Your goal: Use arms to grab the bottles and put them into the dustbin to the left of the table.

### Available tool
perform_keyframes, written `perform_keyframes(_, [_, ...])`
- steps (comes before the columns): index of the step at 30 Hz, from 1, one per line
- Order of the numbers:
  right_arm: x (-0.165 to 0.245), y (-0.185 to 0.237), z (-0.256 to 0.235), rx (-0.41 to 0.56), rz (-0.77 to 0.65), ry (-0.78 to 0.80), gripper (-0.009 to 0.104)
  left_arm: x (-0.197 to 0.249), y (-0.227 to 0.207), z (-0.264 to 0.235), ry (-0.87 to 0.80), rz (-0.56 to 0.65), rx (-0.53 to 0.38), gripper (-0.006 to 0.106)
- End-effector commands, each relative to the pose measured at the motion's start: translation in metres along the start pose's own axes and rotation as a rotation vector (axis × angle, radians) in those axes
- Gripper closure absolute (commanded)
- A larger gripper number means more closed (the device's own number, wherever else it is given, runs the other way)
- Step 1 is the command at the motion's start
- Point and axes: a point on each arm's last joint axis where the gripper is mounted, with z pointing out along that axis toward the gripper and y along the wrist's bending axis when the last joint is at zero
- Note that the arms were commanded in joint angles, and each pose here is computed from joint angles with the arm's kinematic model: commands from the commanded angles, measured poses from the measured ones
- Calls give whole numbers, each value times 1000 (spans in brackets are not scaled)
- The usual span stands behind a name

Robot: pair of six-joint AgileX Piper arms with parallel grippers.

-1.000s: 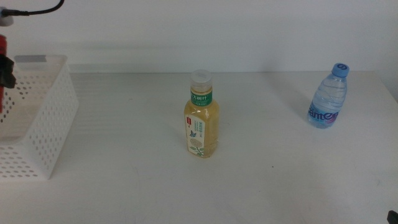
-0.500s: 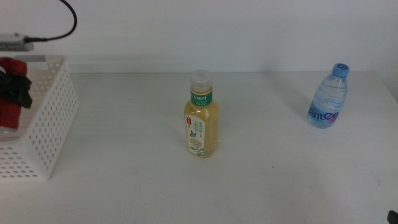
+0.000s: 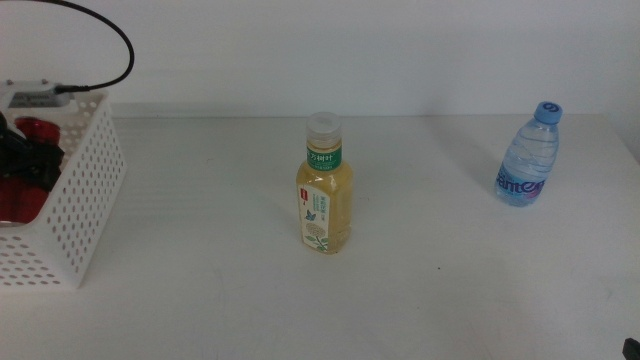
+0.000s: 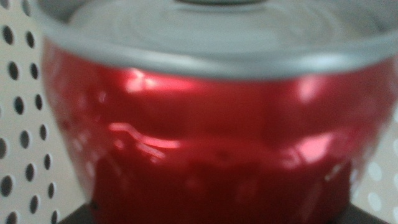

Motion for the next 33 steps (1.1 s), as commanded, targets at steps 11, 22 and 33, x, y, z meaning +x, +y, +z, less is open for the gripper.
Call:
perform_keyframes(11, [-10, -2, -3, 27, -14, -108, 30, -14, -2, -30, -105, -2, -32, 17])
perform_keyframes(22, [-10, -2, -3, 27, -14, -108, 30, -16, -14, -80, -200, -85, -50, 10])
perform_keyframes(33, [-10, -2, -3, 27, -14, -108, 30, 0, -100, -168, -388, -27, -108, 17])
